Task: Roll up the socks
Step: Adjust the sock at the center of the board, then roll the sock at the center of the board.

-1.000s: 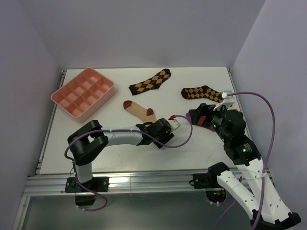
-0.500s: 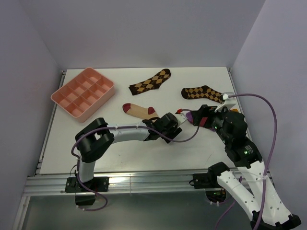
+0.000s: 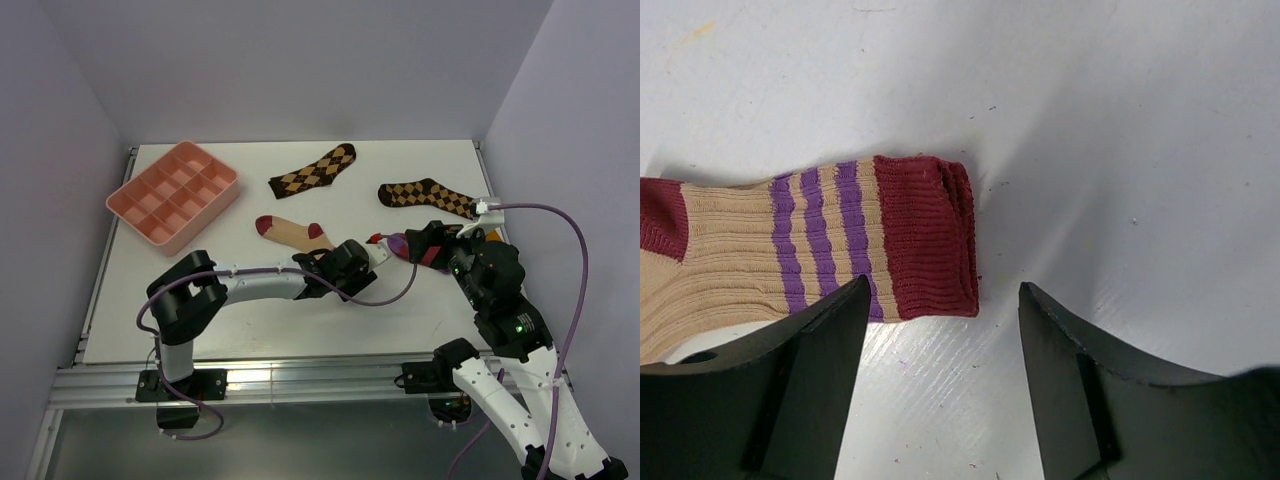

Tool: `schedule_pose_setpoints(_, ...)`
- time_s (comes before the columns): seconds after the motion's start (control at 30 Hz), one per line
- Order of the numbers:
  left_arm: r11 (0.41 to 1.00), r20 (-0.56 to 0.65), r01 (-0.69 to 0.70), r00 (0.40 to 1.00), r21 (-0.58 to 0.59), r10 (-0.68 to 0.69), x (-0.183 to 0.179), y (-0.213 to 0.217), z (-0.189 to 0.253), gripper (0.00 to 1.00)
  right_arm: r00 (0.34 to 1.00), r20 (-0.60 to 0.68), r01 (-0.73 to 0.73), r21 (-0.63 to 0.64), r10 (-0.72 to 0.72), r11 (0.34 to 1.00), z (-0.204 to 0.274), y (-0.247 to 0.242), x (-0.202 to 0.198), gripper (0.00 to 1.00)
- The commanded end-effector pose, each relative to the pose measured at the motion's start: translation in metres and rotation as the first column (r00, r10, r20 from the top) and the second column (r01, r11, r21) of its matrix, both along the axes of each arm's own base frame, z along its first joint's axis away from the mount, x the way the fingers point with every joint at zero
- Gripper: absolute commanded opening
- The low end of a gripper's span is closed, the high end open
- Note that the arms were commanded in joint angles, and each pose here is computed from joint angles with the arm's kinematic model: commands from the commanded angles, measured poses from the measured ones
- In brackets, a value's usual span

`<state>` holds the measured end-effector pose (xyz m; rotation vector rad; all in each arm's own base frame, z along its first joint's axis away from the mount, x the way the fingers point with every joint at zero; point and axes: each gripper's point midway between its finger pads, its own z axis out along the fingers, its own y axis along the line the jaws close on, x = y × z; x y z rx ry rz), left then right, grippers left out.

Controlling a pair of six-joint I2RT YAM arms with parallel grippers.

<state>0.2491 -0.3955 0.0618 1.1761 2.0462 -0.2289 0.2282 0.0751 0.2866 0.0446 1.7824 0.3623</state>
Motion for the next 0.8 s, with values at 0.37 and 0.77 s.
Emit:
schedule_pose_setpoints(0.37, 0.995, 0.017, 0.026, 0.999, 0.099, -0.028, -0.003, 0.008, -0.026, 0.64, 1.0, 0.019, 0.019, 0.003, -0.019, 1.0, 0.002, -0.001, 0.005, 0.93)
schedule_pose_setpoints(0.77, 0.985, 0.01, 0.018, 1.0, 0.172, -0.02, -0.008, 0.017, -0.045, 0.6, 0.999, 0.023, 0.023, -0.001, -0.023, 1.0, 0.002, -0.002, 0.006, 0.93)
